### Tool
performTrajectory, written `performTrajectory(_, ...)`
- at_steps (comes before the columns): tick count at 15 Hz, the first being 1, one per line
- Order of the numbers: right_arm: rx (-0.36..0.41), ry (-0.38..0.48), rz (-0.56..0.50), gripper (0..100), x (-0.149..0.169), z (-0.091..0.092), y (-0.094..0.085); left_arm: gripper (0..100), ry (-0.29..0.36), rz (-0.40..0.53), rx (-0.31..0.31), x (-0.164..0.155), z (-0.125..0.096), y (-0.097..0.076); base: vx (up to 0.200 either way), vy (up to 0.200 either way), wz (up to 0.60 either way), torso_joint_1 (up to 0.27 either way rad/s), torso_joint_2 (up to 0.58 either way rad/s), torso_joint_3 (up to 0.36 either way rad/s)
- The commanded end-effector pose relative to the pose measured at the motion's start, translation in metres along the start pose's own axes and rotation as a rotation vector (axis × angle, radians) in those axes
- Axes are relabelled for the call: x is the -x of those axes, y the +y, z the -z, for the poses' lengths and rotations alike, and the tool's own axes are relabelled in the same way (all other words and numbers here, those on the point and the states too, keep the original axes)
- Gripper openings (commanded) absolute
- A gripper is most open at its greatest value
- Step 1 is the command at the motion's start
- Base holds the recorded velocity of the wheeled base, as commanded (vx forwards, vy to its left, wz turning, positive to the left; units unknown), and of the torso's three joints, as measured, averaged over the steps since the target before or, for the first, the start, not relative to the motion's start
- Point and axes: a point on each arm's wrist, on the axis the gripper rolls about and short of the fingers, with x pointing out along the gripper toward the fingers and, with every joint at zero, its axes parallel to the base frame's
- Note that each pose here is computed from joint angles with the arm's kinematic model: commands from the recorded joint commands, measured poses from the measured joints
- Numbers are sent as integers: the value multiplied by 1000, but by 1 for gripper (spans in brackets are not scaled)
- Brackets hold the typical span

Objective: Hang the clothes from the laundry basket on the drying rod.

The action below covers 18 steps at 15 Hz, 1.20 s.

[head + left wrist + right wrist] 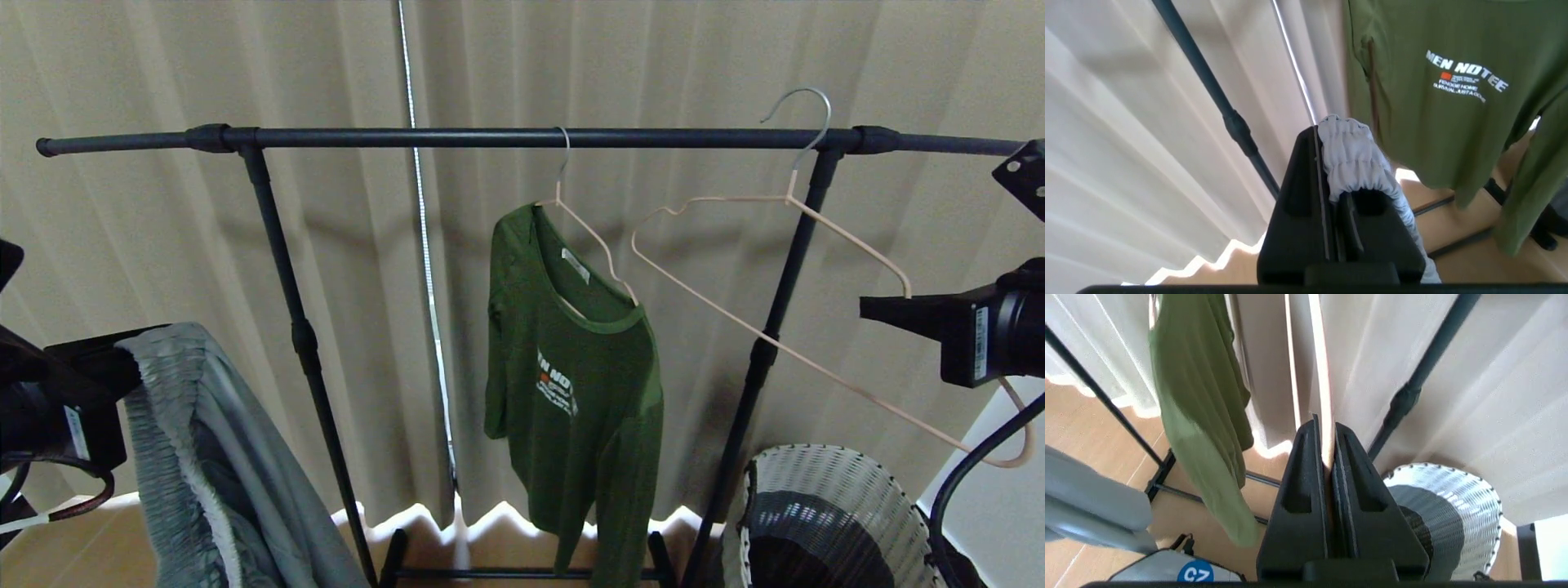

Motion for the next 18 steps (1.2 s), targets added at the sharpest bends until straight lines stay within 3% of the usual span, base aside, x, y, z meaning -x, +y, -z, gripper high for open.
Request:
performTrajectory(1, -1, -13, -1, 0, 9, 5, -1, 0, -12, 0, -4, 4, 0, -1, 0, 0, 0, 0, 0, 0)
performTrajectory(13, 1, -3, -1, 0, 9, 7, -1, 0, -7, -2, -4, 6, 3, -2, -200, 0, 0, 0, 3, 2)
performTrajectory(18, 1, -6, -1, 0, 10, 8, -1, 0, -5, -3, -4, 6, 4, -2, 0, 0, 0, 0, 0, 0)
